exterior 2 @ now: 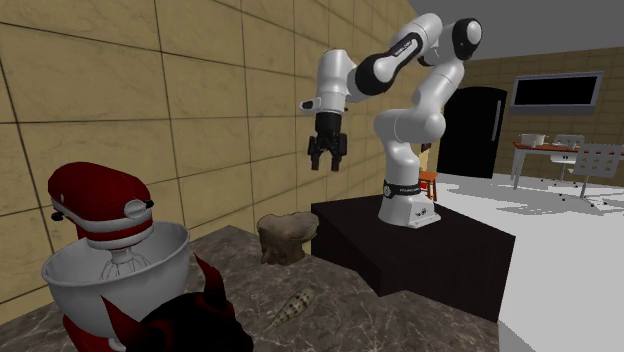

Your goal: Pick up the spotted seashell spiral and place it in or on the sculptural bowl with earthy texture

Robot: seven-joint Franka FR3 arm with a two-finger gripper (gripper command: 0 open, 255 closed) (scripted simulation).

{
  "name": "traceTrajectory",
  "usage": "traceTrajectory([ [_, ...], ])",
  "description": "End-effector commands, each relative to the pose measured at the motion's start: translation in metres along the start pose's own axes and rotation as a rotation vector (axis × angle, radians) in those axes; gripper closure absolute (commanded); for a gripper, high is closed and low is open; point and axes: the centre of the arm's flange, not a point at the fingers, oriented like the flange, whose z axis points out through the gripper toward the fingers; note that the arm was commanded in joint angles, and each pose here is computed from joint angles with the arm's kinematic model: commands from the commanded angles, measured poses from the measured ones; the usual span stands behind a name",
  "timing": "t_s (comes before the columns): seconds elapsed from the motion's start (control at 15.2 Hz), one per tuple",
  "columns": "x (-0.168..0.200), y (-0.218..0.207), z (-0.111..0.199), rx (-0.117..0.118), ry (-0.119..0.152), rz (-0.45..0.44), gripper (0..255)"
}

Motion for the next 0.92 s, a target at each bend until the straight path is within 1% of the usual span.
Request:
traceTrajectory([
  [0.0,0.017,-0.009,0.022,-0.001,-0.016,-0.004,0],
  [0.86,0.118,-0.061,0.164,-0.002,-0.128,-0.03,0],
])
